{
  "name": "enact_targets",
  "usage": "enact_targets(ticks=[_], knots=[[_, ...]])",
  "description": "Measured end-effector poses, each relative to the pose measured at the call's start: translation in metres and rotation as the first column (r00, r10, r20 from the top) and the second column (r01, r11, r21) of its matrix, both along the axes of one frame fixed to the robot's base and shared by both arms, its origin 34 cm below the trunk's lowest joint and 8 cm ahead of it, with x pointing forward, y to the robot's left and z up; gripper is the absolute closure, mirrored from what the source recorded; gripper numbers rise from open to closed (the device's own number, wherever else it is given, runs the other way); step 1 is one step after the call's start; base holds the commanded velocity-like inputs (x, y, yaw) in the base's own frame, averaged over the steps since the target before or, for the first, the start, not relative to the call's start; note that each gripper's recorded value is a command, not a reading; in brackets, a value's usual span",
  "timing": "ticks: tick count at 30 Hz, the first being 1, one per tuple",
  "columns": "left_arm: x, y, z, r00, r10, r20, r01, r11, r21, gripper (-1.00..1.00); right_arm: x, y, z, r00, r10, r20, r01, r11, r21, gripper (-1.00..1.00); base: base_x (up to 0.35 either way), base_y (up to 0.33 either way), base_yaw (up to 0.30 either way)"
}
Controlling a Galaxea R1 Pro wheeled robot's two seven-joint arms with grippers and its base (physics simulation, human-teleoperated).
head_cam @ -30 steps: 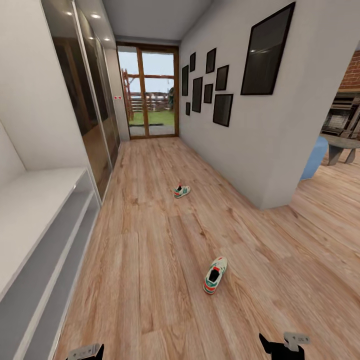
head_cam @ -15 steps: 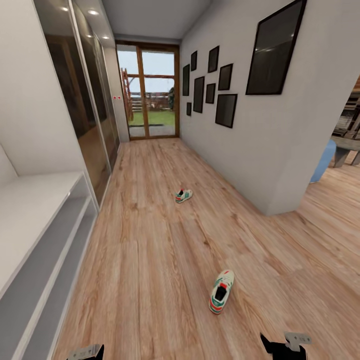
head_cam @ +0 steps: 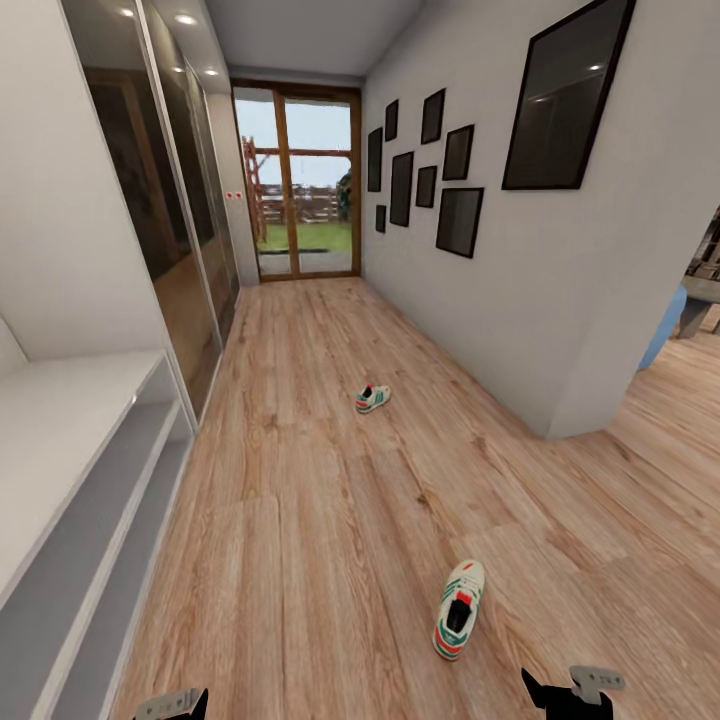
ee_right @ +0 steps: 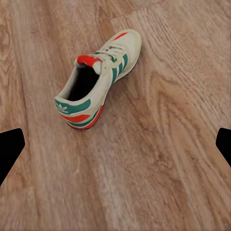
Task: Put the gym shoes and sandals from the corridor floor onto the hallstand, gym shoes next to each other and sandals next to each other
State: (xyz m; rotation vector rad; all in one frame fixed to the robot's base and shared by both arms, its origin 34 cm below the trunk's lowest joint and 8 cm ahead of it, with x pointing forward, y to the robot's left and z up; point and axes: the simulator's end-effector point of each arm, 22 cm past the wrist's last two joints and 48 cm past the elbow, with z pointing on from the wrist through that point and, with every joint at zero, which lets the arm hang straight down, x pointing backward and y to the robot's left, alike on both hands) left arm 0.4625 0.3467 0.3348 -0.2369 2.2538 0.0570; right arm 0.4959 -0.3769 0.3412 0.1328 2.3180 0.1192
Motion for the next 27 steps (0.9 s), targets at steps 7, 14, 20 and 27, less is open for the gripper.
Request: enact_targets(ticks=[7,14,20,27], knots=[[0.0001,0.0005,0.0001,1.000,0.001,0.000,-0.001,1.000,0.000,-1.00,-0.0001,-0.0002,0.0000,1.000,0.000,0.000,0.000,1.000,0.000,-1.00,0.014,0.009,0.000],[0.0001,0.0005,0.0003,1.000,0.001,0.001,-0.001,1.000,0.000,-1.00,-0.0002,0.0000,0.0001,1.000,0.000,0.000,0.000,1.000,0.000,-1.00,0.144,0.127,-0.022],[0.0000,0.0002,0.0002,1.000,0.001,0.000,-0.001,1.000,0.000,-1.00,-0.0003,-0.0002,0.0001,1.000,0.000,0.000,0.000,1.000,0.000,-1.00,0.226,0.205,-0.211],[0.0001,0.0002,0.0000,1.000,0.001,0.000,-0.001,1.000,0.000,-1.00,-0.0003,-0.0003,0.0000,1.000,0.000,0.000,0.000,1.000,-0.001,-1.00,0.126,0.111,-0.277]])
